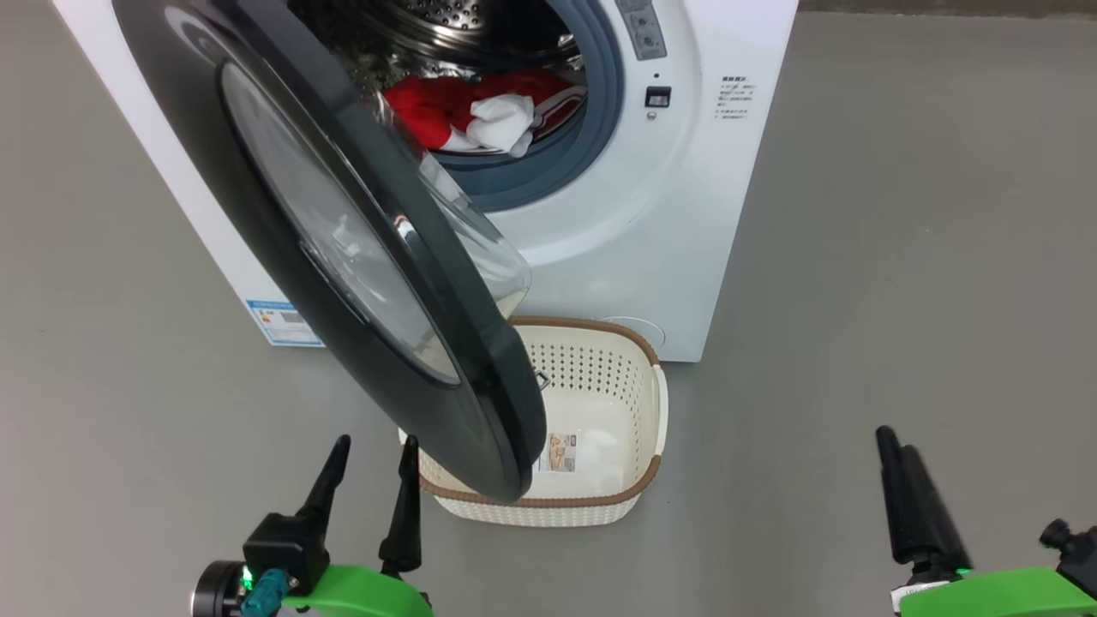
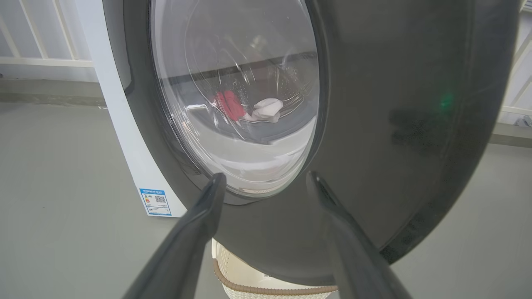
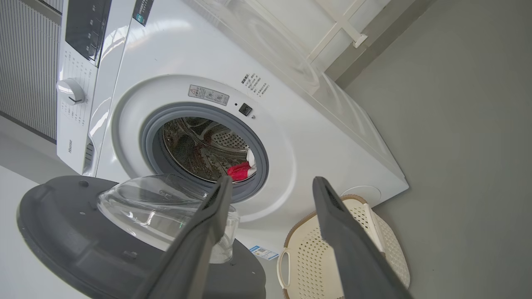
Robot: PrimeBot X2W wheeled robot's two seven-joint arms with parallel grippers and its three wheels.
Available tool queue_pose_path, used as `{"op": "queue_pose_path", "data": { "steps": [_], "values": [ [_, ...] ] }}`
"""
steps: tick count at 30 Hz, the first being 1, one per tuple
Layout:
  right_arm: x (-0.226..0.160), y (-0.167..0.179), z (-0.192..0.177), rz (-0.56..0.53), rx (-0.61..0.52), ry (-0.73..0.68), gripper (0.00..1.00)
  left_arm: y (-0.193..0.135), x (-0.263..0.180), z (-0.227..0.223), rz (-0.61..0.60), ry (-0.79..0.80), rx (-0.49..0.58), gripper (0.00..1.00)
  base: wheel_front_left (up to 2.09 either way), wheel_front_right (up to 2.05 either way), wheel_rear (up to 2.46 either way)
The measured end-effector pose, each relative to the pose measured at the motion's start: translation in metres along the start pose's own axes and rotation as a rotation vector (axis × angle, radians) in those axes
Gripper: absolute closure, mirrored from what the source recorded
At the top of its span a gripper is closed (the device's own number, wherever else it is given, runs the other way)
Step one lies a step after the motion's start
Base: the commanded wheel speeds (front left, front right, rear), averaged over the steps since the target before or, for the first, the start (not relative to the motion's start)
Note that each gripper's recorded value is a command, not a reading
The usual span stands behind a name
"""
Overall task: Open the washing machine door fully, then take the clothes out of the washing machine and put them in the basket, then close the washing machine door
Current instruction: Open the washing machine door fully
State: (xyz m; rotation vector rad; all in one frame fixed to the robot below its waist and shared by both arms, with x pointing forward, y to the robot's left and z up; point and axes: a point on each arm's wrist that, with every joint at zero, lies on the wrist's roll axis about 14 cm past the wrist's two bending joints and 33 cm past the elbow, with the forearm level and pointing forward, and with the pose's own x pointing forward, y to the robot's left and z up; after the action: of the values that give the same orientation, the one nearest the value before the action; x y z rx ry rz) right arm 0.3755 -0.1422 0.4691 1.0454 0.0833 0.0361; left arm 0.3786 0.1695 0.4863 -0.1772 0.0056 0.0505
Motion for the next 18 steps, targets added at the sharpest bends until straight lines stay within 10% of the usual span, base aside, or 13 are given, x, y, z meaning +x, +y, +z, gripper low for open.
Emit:
{"op": "queue_pose_path", "data": {
  "steps": [18],
  "values": [
    [-0.01,0.029,0.048,0.112,-0.764,-0.152,0.0,-0.001,-0.007,0.003,-0.013,-0.01,0.006,0.0,0.0,0.0,0.0]
  ]
}}
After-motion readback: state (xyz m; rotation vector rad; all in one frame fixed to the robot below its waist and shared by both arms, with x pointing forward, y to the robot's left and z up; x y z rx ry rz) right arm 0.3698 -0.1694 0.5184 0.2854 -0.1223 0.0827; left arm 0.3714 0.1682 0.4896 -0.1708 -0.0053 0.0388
